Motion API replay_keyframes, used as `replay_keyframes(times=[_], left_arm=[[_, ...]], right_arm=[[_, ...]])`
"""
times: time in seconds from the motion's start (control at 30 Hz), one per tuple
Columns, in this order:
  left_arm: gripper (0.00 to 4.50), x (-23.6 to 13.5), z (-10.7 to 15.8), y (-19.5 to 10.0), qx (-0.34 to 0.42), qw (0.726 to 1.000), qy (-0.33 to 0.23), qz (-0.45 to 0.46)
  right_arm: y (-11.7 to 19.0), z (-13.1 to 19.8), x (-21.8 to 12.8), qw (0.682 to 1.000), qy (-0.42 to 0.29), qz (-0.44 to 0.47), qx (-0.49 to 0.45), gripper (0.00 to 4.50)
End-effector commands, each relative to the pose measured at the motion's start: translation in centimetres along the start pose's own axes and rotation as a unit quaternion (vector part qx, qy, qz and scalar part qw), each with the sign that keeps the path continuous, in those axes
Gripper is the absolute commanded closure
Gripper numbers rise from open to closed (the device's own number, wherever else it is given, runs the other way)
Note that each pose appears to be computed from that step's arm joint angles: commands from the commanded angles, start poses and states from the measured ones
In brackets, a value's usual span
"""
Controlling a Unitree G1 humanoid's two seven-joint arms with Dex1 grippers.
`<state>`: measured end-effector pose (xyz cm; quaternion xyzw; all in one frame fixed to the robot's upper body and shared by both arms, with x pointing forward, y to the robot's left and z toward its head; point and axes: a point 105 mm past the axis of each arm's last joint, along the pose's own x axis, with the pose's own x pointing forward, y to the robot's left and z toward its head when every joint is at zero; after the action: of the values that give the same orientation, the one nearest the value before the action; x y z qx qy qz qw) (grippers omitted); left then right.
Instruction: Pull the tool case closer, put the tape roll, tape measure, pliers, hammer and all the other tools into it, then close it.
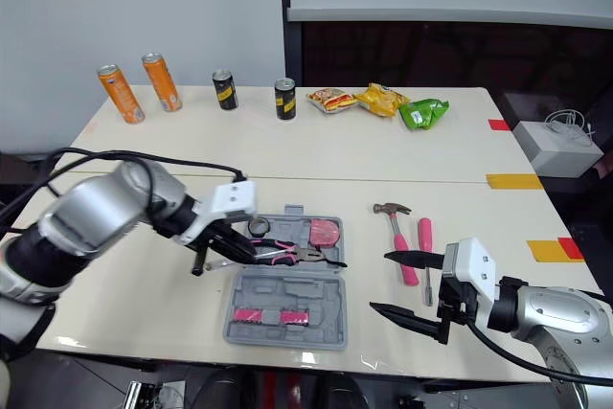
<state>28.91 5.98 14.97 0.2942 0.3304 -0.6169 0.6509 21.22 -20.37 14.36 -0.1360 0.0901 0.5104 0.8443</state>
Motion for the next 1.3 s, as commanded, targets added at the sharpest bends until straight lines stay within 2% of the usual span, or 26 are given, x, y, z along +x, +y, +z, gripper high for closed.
replay_keyframes(times=[0.03,0.23,0.4,0.7,1.3], left_arm=[[4.48,1.9,0.8,0.0,0.01,0.999,0.03,-0.009],[4.48,4.0,1.2,0.4,0.016,0.997,0.068,-0.016],[4.48,5.0,1.6,0.6,0.029,0.996,0.079,-0.026],[4.48,6.2,0.9,1.1,0.089,0.989,0.113,-0.037],[4.48,7.5,0.9,1.1,0.111,0.985,0.122,-0.042]], right_arm=[[0.2,1.1,-0.7,1.0,-0.001,-0.005,-0.007,0.0],[0.5,1.3,-1.9,1.0,-0.001,-0.002,0.004,0.0],[0.6,1.4,-1.9,1.0,-0.001,-0.012,0.0,0.0],[1.0,1.5,-1.8,1.0,-0.01,-0.007,0.007,0.0],[1.1,1.9,-1.9,1.0,-0.01,0.0,0.003,0.0]])
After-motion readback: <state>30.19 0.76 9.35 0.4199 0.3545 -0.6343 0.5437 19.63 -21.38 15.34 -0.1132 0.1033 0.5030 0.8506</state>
